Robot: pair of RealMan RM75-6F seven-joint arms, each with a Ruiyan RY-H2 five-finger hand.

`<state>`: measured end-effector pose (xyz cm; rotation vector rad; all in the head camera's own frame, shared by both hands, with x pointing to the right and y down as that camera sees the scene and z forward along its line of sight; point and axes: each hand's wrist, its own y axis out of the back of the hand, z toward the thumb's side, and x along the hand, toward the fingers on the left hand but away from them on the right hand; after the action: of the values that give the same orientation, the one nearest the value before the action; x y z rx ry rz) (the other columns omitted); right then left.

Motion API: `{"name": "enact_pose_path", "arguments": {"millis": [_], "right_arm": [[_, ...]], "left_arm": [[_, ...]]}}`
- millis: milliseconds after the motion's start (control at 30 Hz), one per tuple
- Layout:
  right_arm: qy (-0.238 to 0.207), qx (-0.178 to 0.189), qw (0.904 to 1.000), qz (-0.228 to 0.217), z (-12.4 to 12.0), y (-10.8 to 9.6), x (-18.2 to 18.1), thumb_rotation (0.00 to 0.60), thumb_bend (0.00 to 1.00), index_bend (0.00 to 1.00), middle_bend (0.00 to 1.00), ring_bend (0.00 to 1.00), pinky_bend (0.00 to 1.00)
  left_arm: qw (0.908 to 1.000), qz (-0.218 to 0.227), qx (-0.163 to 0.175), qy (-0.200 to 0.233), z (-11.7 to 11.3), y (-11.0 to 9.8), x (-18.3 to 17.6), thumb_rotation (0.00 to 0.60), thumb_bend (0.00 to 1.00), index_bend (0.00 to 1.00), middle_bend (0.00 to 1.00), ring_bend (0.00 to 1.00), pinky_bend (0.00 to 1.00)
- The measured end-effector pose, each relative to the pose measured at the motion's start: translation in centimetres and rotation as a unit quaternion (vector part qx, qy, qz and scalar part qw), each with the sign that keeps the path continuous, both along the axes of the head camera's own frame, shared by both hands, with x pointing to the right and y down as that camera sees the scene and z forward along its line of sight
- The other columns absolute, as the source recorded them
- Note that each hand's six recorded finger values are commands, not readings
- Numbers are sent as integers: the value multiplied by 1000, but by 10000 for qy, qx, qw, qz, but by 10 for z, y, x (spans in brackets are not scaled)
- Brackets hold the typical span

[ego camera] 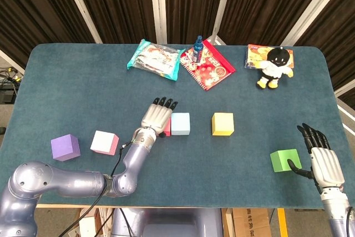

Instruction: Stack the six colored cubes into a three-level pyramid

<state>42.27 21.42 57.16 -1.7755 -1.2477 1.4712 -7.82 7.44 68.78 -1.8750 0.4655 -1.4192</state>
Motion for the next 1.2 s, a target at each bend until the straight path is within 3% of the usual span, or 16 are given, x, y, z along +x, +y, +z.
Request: {"name": "enact_pose_path", "arguments": {"millis": [933, 1200], "right_arm": [[17, -6, 10000, -6, 0, 0, 0, 600, 328, 0, 0, 0, 0], [58, 9, 10000, 6, 0, 0, 2, 600, 329, 0, 0, 0, 0]], "left_arm": [[10000, -33, -48, 2, 6, 1, 0, 600, 242, 0, 39, 6, 74], [9997, -127, -36, 225, -4, -1, -4, 600, 187, 0, 38, 5, 74]]}}
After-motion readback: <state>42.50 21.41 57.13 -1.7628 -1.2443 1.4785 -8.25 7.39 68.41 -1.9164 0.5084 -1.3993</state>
